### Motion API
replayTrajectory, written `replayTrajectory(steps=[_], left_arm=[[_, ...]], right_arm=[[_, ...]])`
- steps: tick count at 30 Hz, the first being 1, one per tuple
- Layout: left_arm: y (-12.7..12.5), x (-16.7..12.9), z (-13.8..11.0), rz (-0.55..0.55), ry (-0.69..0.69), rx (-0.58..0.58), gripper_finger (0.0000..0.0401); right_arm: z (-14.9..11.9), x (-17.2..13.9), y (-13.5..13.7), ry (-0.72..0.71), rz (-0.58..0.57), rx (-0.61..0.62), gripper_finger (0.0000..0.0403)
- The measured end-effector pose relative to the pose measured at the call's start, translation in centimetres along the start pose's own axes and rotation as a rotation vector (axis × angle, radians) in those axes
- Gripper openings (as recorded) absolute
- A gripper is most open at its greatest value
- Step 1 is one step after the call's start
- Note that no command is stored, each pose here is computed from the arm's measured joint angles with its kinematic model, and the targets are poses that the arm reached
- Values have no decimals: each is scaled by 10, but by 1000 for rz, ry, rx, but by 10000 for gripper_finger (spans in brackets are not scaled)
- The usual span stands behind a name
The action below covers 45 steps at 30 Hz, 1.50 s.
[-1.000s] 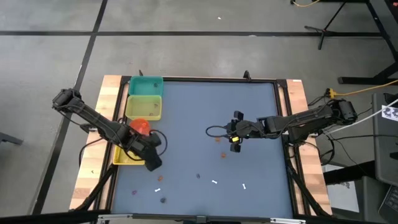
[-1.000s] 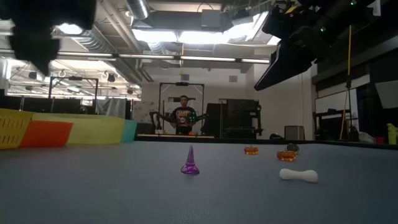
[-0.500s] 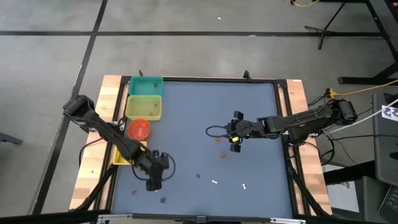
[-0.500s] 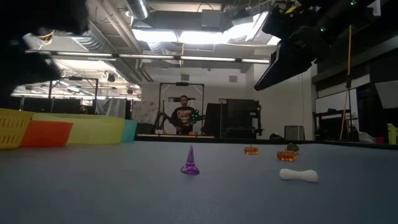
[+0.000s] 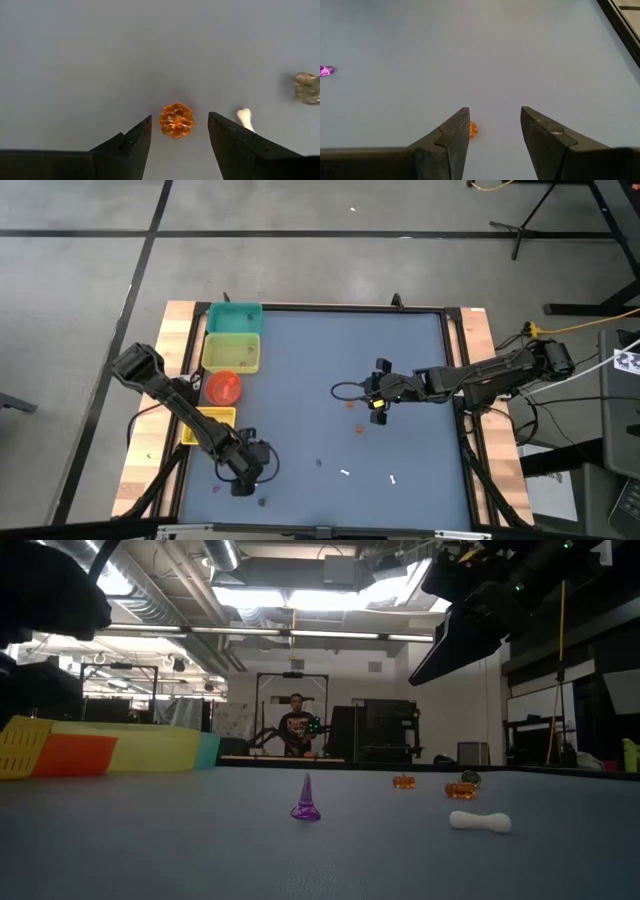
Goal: Sort Halloween decoration
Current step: Put the left orange pumpkin toy into the orange bin
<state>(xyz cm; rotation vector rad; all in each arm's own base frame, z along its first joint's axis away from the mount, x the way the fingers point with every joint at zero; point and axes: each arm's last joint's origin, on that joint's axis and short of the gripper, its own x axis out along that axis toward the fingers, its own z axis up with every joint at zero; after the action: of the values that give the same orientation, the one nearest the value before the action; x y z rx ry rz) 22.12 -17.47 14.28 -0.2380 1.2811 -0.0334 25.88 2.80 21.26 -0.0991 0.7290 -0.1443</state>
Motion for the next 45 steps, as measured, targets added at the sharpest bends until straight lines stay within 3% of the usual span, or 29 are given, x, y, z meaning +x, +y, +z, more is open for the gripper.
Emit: replayTrajectory(steps=[22, 45], left_arm=[[-6, -1, -6, 53, -61, 38, 178], [-7, 7, -8, 61, -38, 43, 178]], right_arm=[[0, 0, 0, 0, 0, 0, 177], [0, 0, 0, 0, 0, 0, 177]])
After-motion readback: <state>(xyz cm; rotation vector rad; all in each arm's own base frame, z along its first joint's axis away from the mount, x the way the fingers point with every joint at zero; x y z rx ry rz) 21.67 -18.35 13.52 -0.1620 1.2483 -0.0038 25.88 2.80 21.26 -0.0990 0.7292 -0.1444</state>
